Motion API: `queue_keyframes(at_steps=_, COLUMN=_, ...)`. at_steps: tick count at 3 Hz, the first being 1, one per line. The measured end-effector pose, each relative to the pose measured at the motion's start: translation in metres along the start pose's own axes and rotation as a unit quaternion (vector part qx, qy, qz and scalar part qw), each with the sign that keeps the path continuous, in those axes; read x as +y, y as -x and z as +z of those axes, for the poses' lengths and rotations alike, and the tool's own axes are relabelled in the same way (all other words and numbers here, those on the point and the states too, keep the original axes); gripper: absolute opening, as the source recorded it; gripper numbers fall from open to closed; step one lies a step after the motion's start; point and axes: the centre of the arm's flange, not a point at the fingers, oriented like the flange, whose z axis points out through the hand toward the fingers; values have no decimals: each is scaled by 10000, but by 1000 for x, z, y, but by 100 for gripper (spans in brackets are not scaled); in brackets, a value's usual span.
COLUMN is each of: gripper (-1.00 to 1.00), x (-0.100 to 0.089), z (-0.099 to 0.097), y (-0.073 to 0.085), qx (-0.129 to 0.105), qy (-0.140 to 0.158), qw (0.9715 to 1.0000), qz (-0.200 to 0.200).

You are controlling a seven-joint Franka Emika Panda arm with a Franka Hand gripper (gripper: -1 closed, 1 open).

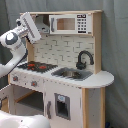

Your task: Play with the kitchen

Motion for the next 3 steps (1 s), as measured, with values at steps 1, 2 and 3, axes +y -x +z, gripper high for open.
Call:
queue_keyframes(at_steps=1, gripper=-100, x=0, z=1, y=1, qx=-35, qy=7, qw=10000, qz=11)
queue_keyframes(at_steps=2, gripper=-100, x=-9, z=6, y=12, qx=-434, qy=63, qw=9990, qz=22)
queue_keyframes(at_steps=3, gripper=-100, x=-23, z=41, y=33, qx=-1033, qy=27, qw=9946, qz=-72)
